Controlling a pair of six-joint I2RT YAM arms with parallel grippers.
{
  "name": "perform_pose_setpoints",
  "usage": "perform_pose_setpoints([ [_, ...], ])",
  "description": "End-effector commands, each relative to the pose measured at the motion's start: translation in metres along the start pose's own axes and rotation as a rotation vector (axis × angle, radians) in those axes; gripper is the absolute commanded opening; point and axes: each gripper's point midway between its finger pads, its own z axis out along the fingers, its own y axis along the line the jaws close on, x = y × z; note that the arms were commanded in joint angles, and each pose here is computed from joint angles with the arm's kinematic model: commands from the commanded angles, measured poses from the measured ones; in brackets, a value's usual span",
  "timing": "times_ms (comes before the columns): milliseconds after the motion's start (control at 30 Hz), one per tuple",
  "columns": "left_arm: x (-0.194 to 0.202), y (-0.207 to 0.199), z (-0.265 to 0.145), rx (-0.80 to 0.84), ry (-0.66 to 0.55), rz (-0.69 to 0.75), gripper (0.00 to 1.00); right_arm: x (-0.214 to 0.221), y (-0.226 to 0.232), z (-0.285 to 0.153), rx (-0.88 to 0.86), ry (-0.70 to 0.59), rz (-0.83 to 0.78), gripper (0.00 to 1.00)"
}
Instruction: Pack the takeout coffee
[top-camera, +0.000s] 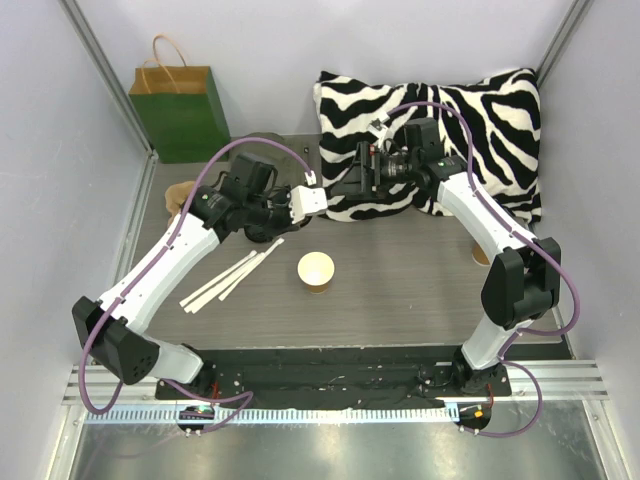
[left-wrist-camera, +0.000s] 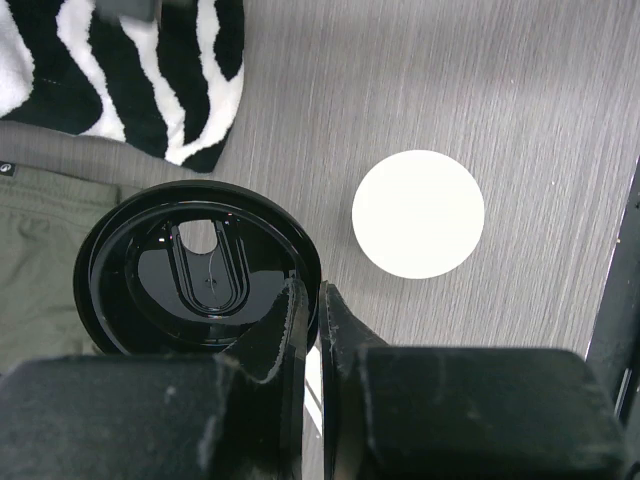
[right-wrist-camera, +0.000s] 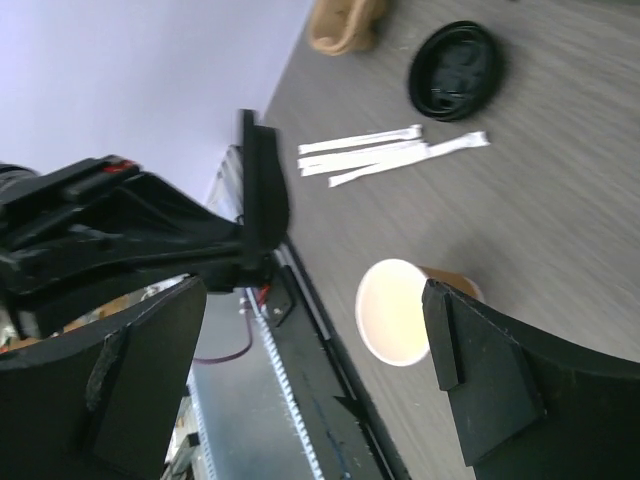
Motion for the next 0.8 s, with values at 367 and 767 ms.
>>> perform_pose_setpoints([
  [367,-0.034,-0.002,0.017,-0.069,-0.056,0.057,0.00,0.008,0.039,0.025,-0.137,0.021,0.016,0.88],
  [767,-0.033,-0.003,0.015,-0.075,-0.043,0.042,0.00,0.025,0.064,0.033,-0.320,0.053,0.101,0.51],
])
